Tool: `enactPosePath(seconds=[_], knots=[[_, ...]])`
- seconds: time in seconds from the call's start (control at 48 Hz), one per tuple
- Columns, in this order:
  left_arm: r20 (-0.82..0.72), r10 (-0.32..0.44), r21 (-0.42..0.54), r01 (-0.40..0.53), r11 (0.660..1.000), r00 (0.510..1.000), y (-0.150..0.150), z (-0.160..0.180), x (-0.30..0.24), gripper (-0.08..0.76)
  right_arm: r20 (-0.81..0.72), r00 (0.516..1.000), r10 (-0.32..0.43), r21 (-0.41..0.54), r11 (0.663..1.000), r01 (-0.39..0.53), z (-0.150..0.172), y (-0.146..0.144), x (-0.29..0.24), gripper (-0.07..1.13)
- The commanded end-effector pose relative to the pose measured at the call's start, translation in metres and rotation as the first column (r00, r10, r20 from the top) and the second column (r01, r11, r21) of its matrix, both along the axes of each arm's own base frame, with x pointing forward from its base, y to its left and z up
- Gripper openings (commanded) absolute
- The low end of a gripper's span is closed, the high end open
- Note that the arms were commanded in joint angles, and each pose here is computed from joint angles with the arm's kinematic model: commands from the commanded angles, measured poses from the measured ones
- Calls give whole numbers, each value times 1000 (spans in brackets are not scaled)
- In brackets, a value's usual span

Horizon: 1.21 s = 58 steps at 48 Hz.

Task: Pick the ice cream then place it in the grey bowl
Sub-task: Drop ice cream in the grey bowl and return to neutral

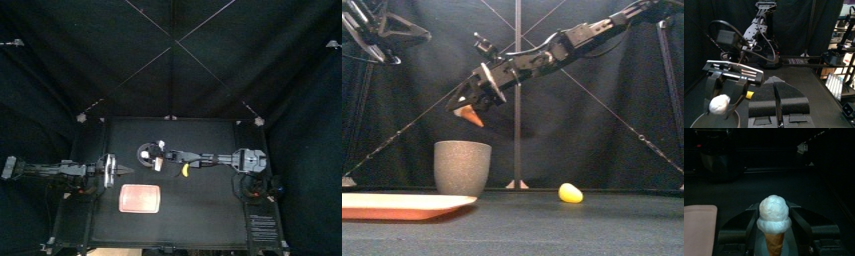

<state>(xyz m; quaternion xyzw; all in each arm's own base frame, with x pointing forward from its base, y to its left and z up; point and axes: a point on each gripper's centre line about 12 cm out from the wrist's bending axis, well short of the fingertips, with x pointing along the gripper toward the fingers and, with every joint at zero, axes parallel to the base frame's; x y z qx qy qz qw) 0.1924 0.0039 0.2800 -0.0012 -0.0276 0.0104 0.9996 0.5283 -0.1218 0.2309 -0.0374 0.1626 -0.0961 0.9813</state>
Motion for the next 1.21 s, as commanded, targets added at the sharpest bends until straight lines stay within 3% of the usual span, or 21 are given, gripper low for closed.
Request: enactPosePath(seconds=[0.021, 0.188, 0.5, 0.729, 1.208], knots=[[14, 3, 0, -3, 1000, 1000, 1, 5, 1, -31, 55, 998, -19, -8, 1000, 20, 21, -12, 5, 770], [14, 3, 0, -3, 1000, 1000, 1, 5, 1, -31, 46, 998, -33, -1, 999, 33, 23, -16, -1, 885], [14, 3, 0, -3, 1000, 1000, 1, 4, 1, -31, 69, 997, -43, -2, 999, 43, 51, -10, -41, 891], [6, 17, 0, -17, 1000, 1000, 3, 2, 0, -31, 53, 998, -32, 48, 998, 29, 51, 20, -103, 891], [5, 26, -1, -26, 1000, 1000, 5, 1, 0, -31, 251, 965, 72, 45, 995, -86, 70, 84, -228, 891]])
